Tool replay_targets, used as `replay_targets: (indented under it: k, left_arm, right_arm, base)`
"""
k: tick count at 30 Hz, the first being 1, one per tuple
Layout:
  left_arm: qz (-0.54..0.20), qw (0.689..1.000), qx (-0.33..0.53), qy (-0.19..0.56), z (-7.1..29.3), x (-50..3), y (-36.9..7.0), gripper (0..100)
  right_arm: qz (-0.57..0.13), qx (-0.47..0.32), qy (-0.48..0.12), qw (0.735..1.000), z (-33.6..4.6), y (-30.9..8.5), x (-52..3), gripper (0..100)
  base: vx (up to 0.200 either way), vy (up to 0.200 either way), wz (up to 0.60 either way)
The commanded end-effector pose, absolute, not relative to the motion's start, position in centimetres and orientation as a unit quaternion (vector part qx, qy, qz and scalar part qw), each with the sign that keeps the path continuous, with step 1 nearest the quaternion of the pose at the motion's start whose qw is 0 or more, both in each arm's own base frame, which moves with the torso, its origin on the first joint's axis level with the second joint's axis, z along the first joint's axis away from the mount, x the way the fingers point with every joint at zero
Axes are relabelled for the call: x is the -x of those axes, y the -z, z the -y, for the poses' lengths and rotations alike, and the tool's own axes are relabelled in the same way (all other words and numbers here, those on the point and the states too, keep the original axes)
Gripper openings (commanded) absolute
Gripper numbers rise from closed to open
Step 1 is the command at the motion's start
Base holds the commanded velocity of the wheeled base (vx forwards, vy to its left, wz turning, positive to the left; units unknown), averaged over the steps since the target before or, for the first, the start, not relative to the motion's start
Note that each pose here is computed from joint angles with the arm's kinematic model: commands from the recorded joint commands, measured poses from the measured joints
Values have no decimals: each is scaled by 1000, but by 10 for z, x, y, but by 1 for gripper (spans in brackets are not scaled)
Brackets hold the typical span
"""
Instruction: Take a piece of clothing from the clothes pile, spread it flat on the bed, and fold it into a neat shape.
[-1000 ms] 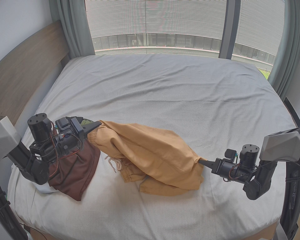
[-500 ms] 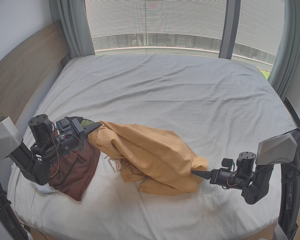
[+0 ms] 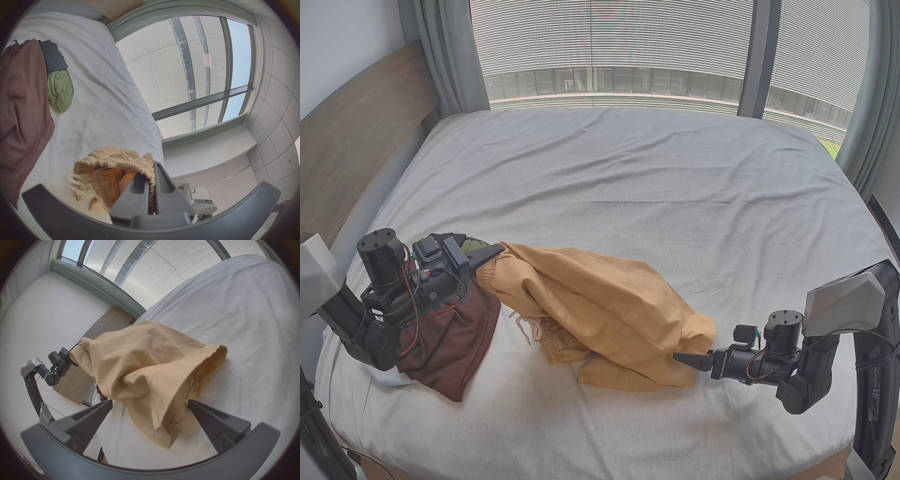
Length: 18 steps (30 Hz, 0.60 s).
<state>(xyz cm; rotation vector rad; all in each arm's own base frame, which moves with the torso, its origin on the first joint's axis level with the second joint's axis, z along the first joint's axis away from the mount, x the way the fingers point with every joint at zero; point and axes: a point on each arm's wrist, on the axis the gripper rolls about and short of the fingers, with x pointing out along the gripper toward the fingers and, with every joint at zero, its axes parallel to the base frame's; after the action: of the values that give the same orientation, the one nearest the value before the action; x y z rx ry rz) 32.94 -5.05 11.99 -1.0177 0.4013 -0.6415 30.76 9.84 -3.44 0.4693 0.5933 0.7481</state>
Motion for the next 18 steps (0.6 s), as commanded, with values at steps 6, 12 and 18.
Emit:
replay_targets:
  k: [6,12,18]
  left_arm:
    - [-188,805,477,299,51,-330,-120,0]
    - [-188,805,477,300,51,-330,-120,0]
    - [-183,806,477,301,50,-331,-118,0]
  right_arm:
    - [-275,-218,-358,865,-98,32,-309,0]
    - [-268,-217,-361,867,-96,22,-305,0]
    - [-254,-218,-367,868,-95,1,-296,0]
  base:
    - [0,0,0]
    - [0,0,0]
    - [0,0,0]
